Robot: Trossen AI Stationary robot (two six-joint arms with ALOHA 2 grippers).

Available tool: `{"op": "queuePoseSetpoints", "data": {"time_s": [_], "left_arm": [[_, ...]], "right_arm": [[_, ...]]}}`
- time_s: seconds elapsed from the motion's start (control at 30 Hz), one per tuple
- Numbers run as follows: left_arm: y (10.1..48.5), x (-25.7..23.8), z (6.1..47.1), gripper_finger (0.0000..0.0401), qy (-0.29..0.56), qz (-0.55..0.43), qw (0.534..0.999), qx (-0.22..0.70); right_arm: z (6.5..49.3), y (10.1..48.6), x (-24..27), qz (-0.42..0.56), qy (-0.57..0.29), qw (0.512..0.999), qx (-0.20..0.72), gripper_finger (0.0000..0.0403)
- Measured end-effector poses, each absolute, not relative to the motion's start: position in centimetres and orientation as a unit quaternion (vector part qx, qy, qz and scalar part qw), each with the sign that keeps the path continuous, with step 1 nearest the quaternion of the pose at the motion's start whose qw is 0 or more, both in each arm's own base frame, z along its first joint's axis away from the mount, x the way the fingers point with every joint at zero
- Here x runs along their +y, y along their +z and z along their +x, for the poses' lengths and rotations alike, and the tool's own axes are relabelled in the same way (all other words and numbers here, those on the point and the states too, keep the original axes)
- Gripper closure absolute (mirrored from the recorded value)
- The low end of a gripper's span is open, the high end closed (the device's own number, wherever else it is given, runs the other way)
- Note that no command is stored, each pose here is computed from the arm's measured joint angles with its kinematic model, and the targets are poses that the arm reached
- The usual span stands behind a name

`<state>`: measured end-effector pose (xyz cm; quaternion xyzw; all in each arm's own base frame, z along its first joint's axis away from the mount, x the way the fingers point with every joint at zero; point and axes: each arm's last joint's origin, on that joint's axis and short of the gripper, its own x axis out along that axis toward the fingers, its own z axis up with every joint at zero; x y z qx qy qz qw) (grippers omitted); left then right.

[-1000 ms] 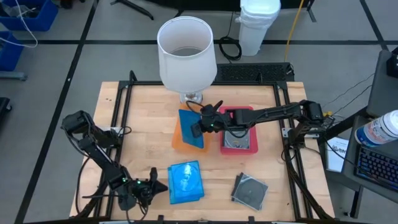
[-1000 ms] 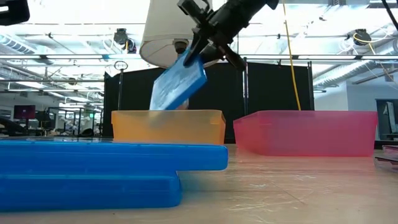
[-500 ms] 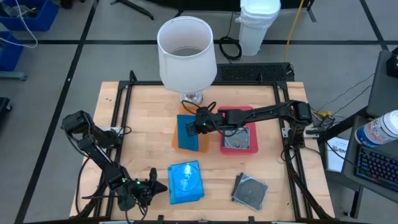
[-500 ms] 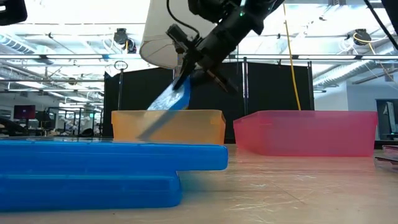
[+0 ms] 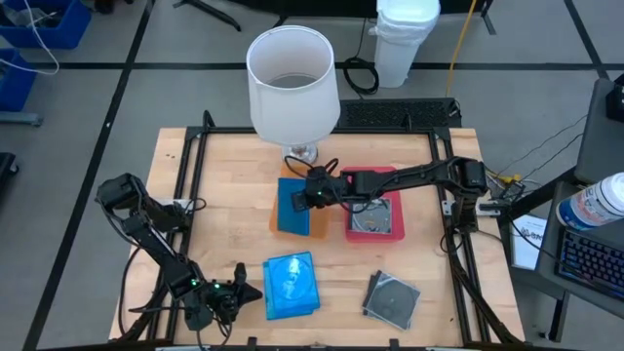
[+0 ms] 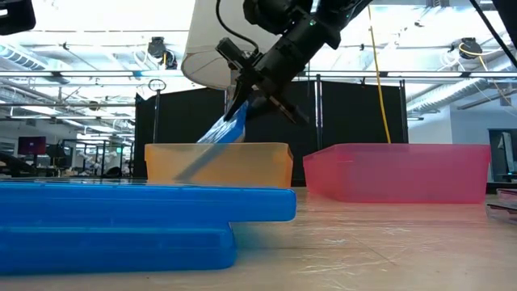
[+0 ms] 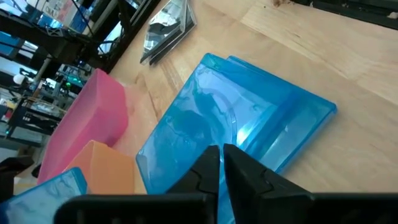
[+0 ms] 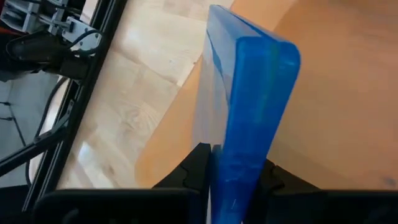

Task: Pick & place jewel cases by type
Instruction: Put the blue CD case into the orange bin

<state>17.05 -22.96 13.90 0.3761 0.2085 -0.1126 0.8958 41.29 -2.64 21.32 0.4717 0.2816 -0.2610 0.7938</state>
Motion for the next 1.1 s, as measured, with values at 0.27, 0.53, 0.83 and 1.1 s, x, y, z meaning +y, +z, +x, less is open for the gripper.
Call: {"op": "queuePoseSetpoints", "data": {"time_s": [0.27, 0.53, 0.83, 1.1], "left_arm": [[13.9, -23.0, 17.0, 0.0376, -0.113, 0.374, 0.897, 0.209], [13.8, -23.0, 17.0, 0.0397, -0.128, 0.368, 0.896, 0.213], [13.8, -23.0, 17.0, 0.0365, -0.124, 0.371, 0.895, 0.216], [13.8, -22.9, 17.0, 0.036, -0.122, 0.368, 0.896, 0.217]], "right_arm": [[41.0, 21.0, -1.9, 0.468, -0.275, 0.785, 0.298, 0.0327], [40.8, 20.8, -1.4, 0.463, -0.265, 0.784, 0.317, 0.0261], [40.4, 20.4, -1.0, 0.458, -0.263, 0.772, 0.353, 0.022], [40.2, 20.3, -0.8, 0.466, -0.252, 0.764, 0.369, 0.0222]]}}
